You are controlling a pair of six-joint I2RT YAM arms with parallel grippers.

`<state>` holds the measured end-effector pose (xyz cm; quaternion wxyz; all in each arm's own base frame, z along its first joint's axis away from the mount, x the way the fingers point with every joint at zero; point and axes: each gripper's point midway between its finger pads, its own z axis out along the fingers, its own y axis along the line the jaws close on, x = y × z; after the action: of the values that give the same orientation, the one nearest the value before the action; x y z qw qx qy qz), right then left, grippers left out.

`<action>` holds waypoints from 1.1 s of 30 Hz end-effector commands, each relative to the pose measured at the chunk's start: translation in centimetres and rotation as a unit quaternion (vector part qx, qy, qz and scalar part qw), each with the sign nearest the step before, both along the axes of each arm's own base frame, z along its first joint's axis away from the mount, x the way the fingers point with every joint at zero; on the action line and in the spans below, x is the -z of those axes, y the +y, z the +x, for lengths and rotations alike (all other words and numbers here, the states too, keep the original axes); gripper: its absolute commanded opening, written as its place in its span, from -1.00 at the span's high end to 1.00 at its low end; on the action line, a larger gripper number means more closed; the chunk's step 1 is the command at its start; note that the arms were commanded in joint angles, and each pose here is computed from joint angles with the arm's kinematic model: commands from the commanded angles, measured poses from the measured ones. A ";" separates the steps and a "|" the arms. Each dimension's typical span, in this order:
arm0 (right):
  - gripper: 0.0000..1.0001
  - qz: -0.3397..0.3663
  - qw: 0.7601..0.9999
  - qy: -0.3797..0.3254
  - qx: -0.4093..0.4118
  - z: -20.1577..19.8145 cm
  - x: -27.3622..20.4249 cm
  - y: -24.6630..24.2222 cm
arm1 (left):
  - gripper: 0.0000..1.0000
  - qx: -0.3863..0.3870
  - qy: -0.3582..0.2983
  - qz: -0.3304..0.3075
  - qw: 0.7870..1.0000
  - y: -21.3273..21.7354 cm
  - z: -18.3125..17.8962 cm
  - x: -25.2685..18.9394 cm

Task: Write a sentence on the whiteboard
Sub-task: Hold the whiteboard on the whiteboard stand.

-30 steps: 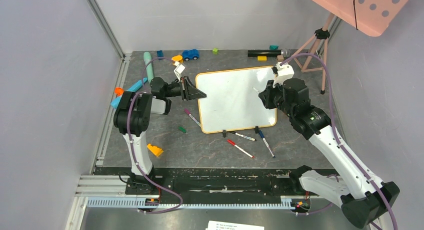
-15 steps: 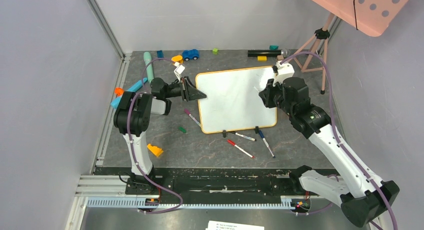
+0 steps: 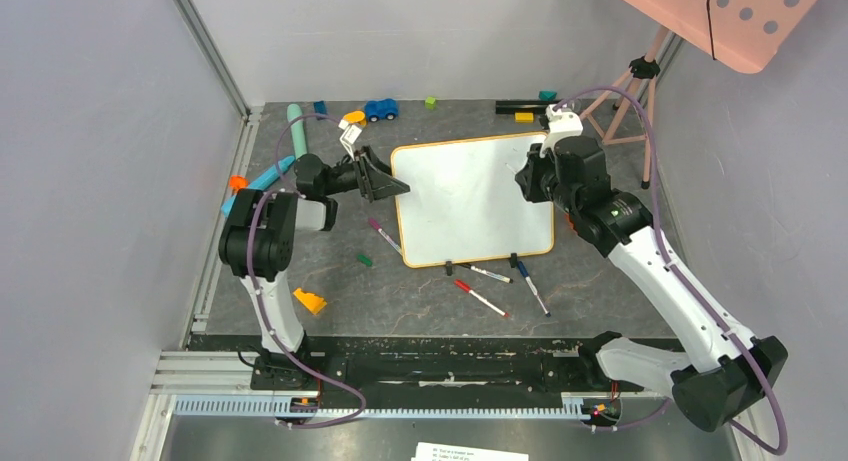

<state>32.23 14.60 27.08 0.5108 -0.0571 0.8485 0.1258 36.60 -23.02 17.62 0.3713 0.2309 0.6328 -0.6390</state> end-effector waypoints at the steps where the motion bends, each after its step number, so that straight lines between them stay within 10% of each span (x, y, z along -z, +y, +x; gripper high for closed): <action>1: 1.00 0.010 0.999 -0.029 0.015 0.8 -2.5 -0.3 | -0.93 -0.028 -0.071 0.004 0.997 0.4 0.2 -1.8; 19: 1.00 0.010 0.997 -0.078 0.016 0.1 -3.4 -1.2 | -0.97 -0.178 -0.011 0.053 0.983 3.0 -0.5 0.4; 27: 1.00 0.015 0.996 -0.087 0.018 0.9 -3.8 -0.8 | -0.56 -0.199 -0.066 0.052 0.976 3.8 -3.1 0.8; 33: 1.00 0.017 0.996 -0.085 0.002 1.7 -3.9 0.2 | -0.98 -0.165 -0.084 0.056 0.981 3.4 -3.1 0.4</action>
<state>32.88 14.11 28.27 0.5525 -0.0541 0.8232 0.1190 32.52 -19.59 15.01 0.4672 0.1421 0.6976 -0.5243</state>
